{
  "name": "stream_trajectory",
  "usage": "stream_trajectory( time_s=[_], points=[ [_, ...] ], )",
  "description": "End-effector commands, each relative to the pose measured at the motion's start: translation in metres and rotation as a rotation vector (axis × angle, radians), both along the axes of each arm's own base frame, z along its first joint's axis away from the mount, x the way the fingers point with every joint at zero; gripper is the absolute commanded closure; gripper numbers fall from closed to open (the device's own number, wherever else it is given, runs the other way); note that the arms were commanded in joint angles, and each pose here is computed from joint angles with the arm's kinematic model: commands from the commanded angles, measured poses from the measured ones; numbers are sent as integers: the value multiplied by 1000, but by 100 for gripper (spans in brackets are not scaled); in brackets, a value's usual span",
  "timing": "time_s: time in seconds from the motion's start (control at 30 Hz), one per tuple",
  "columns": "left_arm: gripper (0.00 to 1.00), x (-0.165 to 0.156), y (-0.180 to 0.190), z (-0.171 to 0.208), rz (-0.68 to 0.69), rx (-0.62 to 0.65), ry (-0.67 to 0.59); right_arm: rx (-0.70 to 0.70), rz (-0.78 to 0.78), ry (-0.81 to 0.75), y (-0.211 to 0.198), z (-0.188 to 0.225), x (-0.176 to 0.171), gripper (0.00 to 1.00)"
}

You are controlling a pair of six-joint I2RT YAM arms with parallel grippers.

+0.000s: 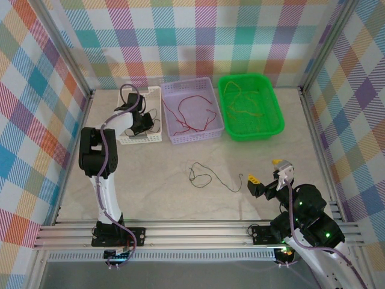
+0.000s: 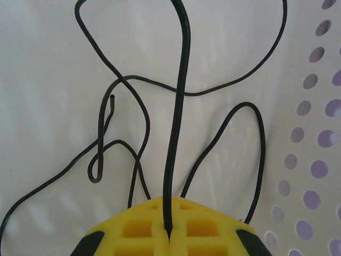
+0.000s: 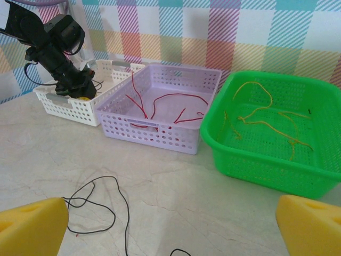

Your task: Untangle the cables

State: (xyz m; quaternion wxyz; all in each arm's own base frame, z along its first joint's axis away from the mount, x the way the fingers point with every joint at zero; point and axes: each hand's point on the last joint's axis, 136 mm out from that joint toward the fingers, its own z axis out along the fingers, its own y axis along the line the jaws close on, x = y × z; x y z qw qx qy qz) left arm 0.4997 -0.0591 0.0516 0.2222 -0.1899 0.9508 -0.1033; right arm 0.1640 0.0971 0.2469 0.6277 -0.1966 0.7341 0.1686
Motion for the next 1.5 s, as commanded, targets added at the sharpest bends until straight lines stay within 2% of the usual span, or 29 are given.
stream_trajectory(
  time_s=[0.0,0.27,0.6,0.83,1.07,1.27,1.3,1.33,1.37,1.4,1.47],
  points=[
    [94,0,6,3,22,-2,22,7,18,-27,3,4,0,0],
    [77,1,5,17,19,-8,6,7,25,-25,4,4,-1,0],
    [65,5,0,59,15,-42,-62,9,33,-21,6,4,-2,0],
    [49,3,-5,88,12,-78,-95,7,40,-13,7,3,-2,0],
    [35,0,-16,140,-4,-154,-164,-8,49,10,9,0,-2,0],
    [30,-16,-13,195,8,-165,-250,-40,64,75,15,-5,2,0],
    [28,-22,-12,206,10,-170,-270,-49,71,89,17,-7,2,0],
    [21,-28,-13,216,9,-179,-289,-60,80,110,19,-8,3,0],
    [20,-35,-14,226,11,-189,-307,-68,88,126,21,-8,4,0],
    [2,-43,-15,237,13,-199,-329,-80,101,152,26,-7,5,0],
    [0,-61,-18,253,9,-207,-367,-117,127,208,33,-7,9,0]
  ],
)
